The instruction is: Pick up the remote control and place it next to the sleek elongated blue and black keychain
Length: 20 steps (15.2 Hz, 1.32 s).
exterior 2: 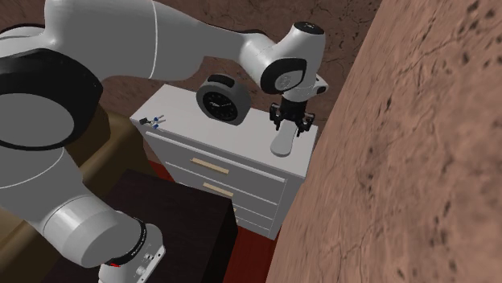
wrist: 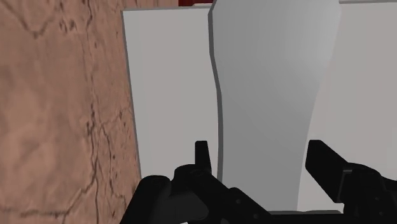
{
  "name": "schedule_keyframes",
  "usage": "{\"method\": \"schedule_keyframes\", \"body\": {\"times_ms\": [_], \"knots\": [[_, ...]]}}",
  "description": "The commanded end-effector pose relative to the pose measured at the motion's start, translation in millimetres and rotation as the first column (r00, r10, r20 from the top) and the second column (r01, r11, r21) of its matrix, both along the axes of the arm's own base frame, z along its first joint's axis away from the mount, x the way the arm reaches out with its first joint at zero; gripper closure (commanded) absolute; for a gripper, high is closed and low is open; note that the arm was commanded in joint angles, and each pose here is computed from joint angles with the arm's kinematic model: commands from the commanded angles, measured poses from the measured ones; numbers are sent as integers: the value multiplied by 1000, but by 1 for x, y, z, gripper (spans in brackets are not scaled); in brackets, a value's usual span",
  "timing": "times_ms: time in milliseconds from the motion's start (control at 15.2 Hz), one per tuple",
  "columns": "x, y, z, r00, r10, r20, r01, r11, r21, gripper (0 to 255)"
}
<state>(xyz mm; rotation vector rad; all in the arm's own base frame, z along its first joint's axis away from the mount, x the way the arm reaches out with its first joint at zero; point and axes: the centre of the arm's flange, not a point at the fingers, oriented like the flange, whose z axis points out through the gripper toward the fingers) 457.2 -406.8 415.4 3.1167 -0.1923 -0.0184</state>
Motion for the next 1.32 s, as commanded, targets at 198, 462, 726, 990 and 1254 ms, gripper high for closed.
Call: {"method": "schedule_keyframes", "body": {"times_ms": [198, 462, 726, 990, 1254], "knots": [[12, 59, 2, 1000, 0, 0, 0, 1000, 0, 255], [22, 111, 3, 1000, 0, 0, 0, 1000, 0, 255], [32, 163, 3, 1000, 0, 0, 0, 1000, 0, 255], [42, 215, 3, 1000, 0, 0, 0, 1000, 0, 255], [52, 267, 4, 1000, 0, 0, 0, 1000, 0, 255]]}}
